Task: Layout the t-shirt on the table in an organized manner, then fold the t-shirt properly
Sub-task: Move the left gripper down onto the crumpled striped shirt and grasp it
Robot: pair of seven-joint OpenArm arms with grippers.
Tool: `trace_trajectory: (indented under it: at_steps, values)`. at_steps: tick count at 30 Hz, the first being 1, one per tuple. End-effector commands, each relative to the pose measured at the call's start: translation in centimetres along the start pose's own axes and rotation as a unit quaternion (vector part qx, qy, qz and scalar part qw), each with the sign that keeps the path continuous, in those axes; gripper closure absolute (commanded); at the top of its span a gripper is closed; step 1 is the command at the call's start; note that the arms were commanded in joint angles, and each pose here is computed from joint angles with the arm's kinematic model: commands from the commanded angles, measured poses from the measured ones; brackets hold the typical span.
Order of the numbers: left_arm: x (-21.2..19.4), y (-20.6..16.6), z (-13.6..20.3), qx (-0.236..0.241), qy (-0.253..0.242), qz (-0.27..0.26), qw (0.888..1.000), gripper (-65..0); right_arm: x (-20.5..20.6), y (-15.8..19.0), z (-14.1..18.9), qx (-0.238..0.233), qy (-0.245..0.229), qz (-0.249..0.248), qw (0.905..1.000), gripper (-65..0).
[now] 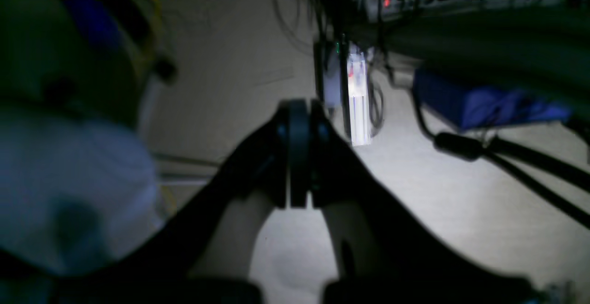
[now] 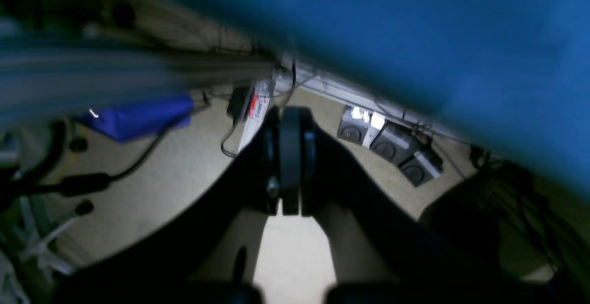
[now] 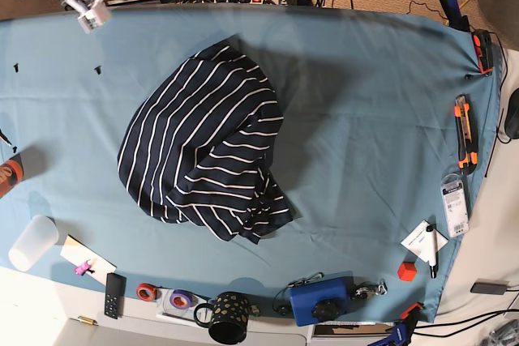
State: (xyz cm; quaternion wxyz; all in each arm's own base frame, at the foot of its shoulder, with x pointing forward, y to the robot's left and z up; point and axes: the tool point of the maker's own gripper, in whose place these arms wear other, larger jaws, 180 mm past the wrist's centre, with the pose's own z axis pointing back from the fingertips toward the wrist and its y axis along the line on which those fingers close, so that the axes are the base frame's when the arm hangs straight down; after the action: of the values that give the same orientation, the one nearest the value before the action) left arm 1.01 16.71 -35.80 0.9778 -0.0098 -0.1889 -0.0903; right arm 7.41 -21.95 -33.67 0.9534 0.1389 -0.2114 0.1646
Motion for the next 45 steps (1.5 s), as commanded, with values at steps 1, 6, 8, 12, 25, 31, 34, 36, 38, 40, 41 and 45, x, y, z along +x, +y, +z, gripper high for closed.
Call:
trace_trajectory:
  at_steps: [1, 6, 8, 12, 25, 31, 34, 36, 38, 40, 41, 45]
  values:
    - [0.5, 0.2, 0.7, 0.009, -0.007, -0.011, 1.0, 0.0, 1.5, 0.1, 0.9, 0.001, -0.026, 0.014, 0.9996, 0.0]
    - [1.5, 2.8, 0.8, 0.081, -0.028, -0.014, 0.996, 0.0, 4.8, -0.2, 3.0, -0.01, -0.08, 0.049, 0.9956, 0.0]
    - [2.2, 3.6, 0.8, 0.102, -0.038, -0.026, 0.994, 0.0, 5.9, -0.8, 3.3, -0.019, -0.1, 0.052, 0.9935, 0.0]
    - [3.9, 4.6, 0.6, 0.128, -0.064, -0.051, 0.988, 0.0, 8.0, -1.4, 3.5, -0.029, -0.132, 0.062, 0.9889, 0.0]
    - [15.8, 5.8, 1.1, 0.156, -0.278, -0.063, 0.946, 0.0, 14.0, -2.7, 4.5, -0.057, -0.222, 0.097, 0.9686, 0.0]
    - [19.6, 5.8, 1.7, 0.143, -0.338, -0.037, 0.929, 0.0, 15.7, -3.5, 5.0, -0.079, -0.242, 0.113, 0.9604, 0.0]
    - [21.0, 4.9, 1.8, 0.113, -0.358, -0.038, 0.926, -1.5, 16.1, -3.5, 5.2, -0.079, -0.254, 0.115, 0.9572, -0.4]
    - [22.0, 3.8, 2.2, 0.088, -0.381, -0.055, 0.919, -12.8, 16.2, -3.4, 5.3, -0.079, -0.256, 0.115, 0.9566, -12.0]
    - [23.1, 2.5, 3.1, 0.063, -0.417, -0.083, 0.903, -23.8, 16.3, -3.4, 5.3, -0.079, -0.258, 0.115, 0.9562, -22.2]
    - [24.0, 1.0, 4.2, 0.034, -0.455, -0.109, 0.883, -31.7, 16.3, -3.5, 5.4, -0.082, -0.26, 0.116, 0.9551, -24.9]
    - [24.3, 0.2, 4.6, 0.017, -0.47, -0.123, 0.874, -33.8, 16.4, -3.6, 5.4, -0.086, -0.262, 0.118, 0.954, -24.9]
    - [25.4, -2.2, 5.1, -0.032, -0.488, -0.177, 0.854, -34.4, 16.2, -4.4, 5.4, -0.108, -0.251, 0.127, 0.9535, -24.9]
